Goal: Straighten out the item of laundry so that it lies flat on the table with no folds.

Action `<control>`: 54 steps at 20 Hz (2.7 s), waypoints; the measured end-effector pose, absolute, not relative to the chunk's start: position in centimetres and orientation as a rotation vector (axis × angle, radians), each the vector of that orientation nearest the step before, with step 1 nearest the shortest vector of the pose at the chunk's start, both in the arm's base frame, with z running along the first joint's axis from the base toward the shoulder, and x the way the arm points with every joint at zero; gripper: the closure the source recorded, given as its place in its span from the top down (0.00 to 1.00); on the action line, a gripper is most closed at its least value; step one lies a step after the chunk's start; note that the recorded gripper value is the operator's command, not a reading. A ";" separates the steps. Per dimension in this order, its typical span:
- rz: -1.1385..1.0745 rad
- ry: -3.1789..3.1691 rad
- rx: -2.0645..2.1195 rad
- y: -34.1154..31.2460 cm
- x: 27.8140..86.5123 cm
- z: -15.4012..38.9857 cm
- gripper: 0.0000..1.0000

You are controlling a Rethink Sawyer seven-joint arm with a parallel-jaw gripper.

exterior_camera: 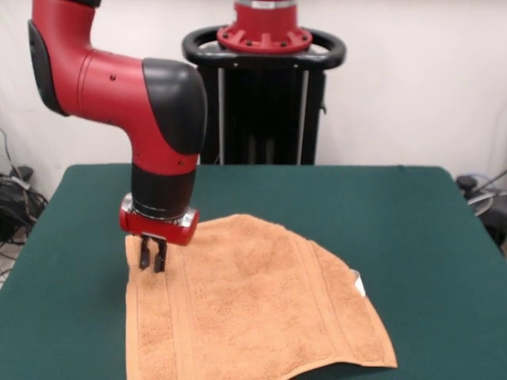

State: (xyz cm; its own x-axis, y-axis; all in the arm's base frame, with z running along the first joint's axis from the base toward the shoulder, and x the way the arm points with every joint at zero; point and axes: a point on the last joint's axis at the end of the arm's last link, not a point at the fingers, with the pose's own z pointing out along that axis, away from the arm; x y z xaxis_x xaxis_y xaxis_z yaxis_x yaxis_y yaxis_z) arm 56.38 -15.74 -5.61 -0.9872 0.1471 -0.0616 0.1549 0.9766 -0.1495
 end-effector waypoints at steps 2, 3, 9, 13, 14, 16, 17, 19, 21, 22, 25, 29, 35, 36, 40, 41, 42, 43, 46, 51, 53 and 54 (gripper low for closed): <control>-0.238 3.078 0.230 -15.7 56.4 -5.6 0.00; -0.239 3.080 0.228 -15.7 56.4 -5.6 0.00; -0.250 3.095 0.201 -15.7 56.6 -5.6 0.00; -0.254 3.099 0.191 -15.6 56.7 -5.6 0.00; -0.257 3.099 0.186 -15.6 56.7 -5.6 0.00; -0.284 3.100 0.154 -15.3 56.7 -5.6 0.00; -0.300 3.100 0.137 -15.2 56.7 -5.6 0.00; -0.328 3.097 0.109 -14.9 56.7 -5.7 0.00; -0.435 3.079 -0.001 -14.0 56.5 -5.8 0.00; -0.461 3.073 -0.028 -13.7 56.4 -5.9 0.00; -0.566 3.045 -0.144 -12.6 56.0 -6.0 0.00; -0.691 3.023 -0.288 -11.4 54.8 -5.8 0.00; -0.839 3.017 -0.377 -11.4 52.8 -3.8 0.00; -0.860 3.020 -0.377 -11.7 52.4 -3.5 0.00; -0.930 3.033 -0.361 -13.0 50.8 -2.4 0.00; -0.949 3.038 -0.352 -13.4 50.3 -2.2 0.00; -0.969 3.041 -0.339 -13.9 49.8 -2.0 0.00; -0.977 3.041 -0.334 -14.1 49.6 -2.0 0.00; -1.003 3.037 -0.311 -15.1 48.9 -2.5 0.00; -1.006 3.007 -0.263 -15.8 48.3 -4.6 0.00; -0.994 2.993 -0.249 -15.8 48.0 -5.8 0.00; -0.990 2.988 -0.245 -15.8 47.9 -6.2 0.00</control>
State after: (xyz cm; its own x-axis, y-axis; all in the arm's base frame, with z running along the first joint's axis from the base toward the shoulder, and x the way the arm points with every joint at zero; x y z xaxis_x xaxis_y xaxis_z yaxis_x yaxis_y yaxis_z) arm 47.94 -15.80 -6.17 -0.9879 -0.1417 0.0634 -0.1515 0.7912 -0.5925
